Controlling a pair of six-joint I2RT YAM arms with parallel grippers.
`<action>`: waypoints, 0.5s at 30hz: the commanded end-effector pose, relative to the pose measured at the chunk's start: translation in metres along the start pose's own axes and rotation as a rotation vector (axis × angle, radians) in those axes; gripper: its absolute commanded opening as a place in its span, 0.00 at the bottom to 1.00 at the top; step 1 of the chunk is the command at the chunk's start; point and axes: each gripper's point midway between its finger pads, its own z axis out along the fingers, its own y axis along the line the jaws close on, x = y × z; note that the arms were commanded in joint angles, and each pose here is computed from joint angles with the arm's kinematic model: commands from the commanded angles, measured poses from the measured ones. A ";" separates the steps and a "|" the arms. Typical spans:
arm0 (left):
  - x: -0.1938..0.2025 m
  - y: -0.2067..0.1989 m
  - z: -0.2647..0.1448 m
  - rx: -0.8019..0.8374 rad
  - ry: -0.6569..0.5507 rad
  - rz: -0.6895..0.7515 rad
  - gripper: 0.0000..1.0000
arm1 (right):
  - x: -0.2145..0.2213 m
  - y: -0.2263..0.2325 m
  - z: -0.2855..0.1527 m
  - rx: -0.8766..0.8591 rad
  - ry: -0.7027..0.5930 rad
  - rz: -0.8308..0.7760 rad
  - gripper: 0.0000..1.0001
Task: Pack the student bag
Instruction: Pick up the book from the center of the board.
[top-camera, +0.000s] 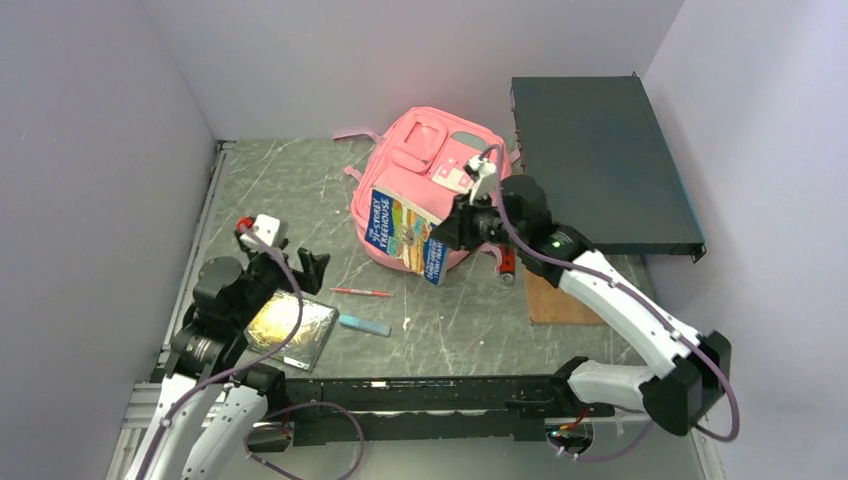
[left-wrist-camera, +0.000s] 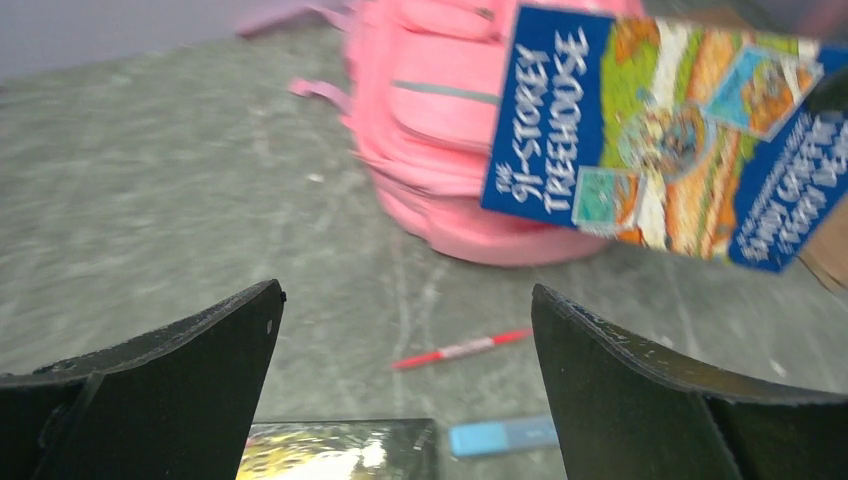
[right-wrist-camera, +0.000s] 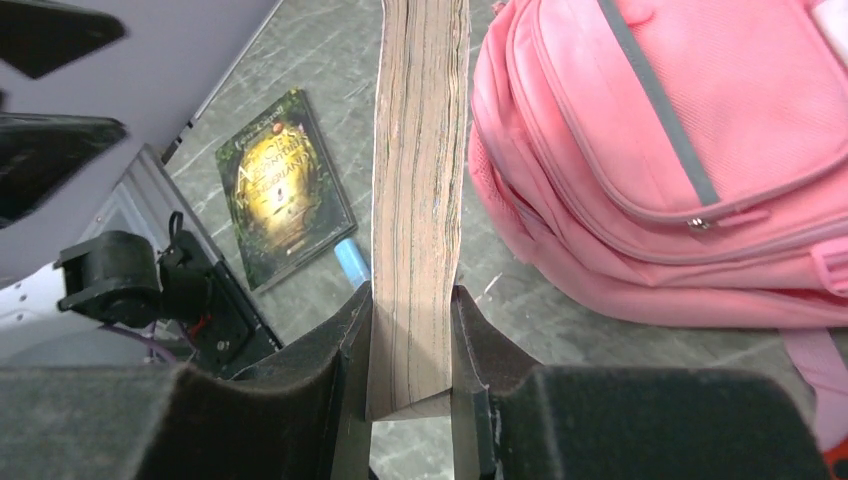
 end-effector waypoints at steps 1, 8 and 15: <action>-0.022 -0.069 0.007 0.396 0.005 -0.021 1.00 | -0.035 0.022 -0.042 -0.134 -0.124 -0.077 0.00; -0.052 -0.126 0.017 0.754 0.136 -0.163 0.98 | -0.024 0.037 -0.090 -0.414 -0.088 0.005 0.00; -0.046 -0.157 0.014 1.098 0.245 -0.237 0.99 | -0.024 0.066 -0.129 -0.613 -0.110 -0.013 0.00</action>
